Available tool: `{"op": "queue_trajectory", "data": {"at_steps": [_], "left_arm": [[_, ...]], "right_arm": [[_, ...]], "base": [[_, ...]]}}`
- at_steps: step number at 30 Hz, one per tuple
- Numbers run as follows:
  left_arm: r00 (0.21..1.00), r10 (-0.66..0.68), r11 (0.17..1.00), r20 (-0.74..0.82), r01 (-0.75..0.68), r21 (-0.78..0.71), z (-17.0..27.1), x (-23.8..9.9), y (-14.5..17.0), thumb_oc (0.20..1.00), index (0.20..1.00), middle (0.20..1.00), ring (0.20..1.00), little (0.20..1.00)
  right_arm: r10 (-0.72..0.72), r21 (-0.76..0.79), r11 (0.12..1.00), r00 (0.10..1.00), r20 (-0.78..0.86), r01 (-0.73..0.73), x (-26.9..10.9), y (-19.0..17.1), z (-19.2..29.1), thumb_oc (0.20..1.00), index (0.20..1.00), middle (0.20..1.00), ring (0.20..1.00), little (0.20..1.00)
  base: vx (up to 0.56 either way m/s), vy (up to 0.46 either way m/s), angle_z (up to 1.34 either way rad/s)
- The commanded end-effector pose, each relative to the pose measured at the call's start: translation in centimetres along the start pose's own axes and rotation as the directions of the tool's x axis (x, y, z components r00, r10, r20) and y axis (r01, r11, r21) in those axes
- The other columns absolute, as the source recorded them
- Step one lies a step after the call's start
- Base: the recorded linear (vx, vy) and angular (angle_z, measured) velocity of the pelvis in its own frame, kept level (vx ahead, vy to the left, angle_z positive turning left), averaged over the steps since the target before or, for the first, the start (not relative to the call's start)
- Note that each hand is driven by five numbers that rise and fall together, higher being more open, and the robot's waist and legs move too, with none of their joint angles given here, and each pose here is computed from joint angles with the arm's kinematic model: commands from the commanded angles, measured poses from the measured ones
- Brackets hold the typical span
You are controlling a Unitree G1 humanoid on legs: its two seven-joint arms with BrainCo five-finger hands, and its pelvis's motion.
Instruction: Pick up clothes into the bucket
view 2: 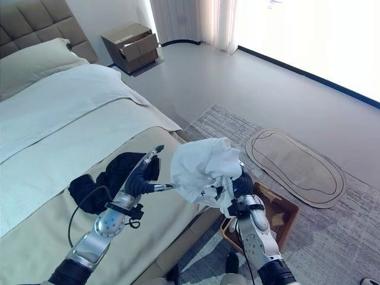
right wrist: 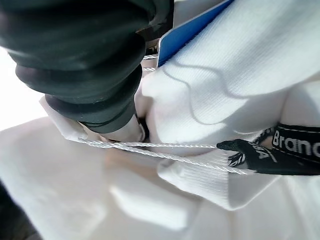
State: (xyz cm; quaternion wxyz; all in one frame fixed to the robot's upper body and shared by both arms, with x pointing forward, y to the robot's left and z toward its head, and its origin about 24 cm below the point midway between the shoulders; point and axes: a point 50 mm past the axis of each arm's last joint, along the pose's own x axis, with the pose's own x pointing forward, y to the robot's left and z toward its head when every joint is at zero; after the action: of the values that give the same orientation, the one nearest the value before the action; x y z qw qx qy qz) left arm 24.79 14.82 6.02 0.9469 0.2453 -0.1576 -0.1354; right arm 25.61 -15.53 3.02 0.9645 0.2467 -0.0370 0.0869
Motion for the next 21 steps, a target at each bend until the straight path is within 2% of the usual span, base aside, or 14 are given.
{"op": "queue_trajectory", "data": {"at_steps": [1, 5, 11, 16, 17, 21], "left_arm": [[0.998, 0.053, 0.998, 0.029, -0.053, 0.016, -0.1, 0.2, 1.4, 1.000, 1.000, 1.000, 1.000, 1.000], [0.992, 0.112, 0.994, -0.054, -0.112, -0.010, -1.6, -1.3, 1.9, 1.000, 1.000, 1.000, 1.000, 1.000], [0.968, 0.202, 0.978, -0.148, -0.206, -0.011, -3.3, -3.8, 3.1, 1.000, 1.000, 1.000, 1.000, 1.000], [0.915, 0.327, 0.932, -0.238, -0.354, -0.081, -4.4, -6.1, 4.1, 1.000, 1.000, 1.000, 1.000, 1.000], [0.900, 0.356, 0.917, -0.250, -0.388, -0.090, -4.6, -6.5, 4.4, 1.000, 1.000, 1.000, 1.000, 1.000], [0.850, 0.443, 0.861, -0.285, -0.492, -0.129, -4.9, -8.0, 5.4, 1.000, 1.000, 1.000, 1.000, 1.000]], "right_arm": [[0.073, 0.093, 0.991, 0.978, 0.196, -0.092, 1.0, 2.1, 2.8, 0.200, 0.200, 0.200, 0.200, 0.200], [0.008, 0.123, 0.992, 0.976, 0.218, -0.036, 0.2, 0.9, 3.0, 0.200, 0.200, 0.200, 0.200, 0.200], [-0.186, 0.149, 0.978, 0.936, 0.300, 0.146, -1.6, -2.7, 4.5, 0.200, 0.200, 0.200, 0.200, 0.200], [-0.381, 0.129, 0.925, 0.855, 0.352, 0.358, -4.1, -6.4, 5.4, 0.200, 0.200, 0.200, 0.200, 0.200], [-0.416, 0.080, 0.905, 0.833, 0.364, 0.417, -4.8, -7.3, 5.9, 0.200, 0.200, 0.200, 0.200, 0.200], [-0.547, 0.080, 0.821, 0.737, 0.397, 0.566, -6.9, -9.8, 6.4, 0.200, 0.200, 0.200, 0.200, 0.200]], "base": [[0.00, 0.000, 0.00], [0.00, -0.004, -0.03], [0.00, 0.000, 0.00], [0.00, 0.000, 0.00], [0.00, 0.000, 0.00], [0.00, 0.000, 0.00]]}}
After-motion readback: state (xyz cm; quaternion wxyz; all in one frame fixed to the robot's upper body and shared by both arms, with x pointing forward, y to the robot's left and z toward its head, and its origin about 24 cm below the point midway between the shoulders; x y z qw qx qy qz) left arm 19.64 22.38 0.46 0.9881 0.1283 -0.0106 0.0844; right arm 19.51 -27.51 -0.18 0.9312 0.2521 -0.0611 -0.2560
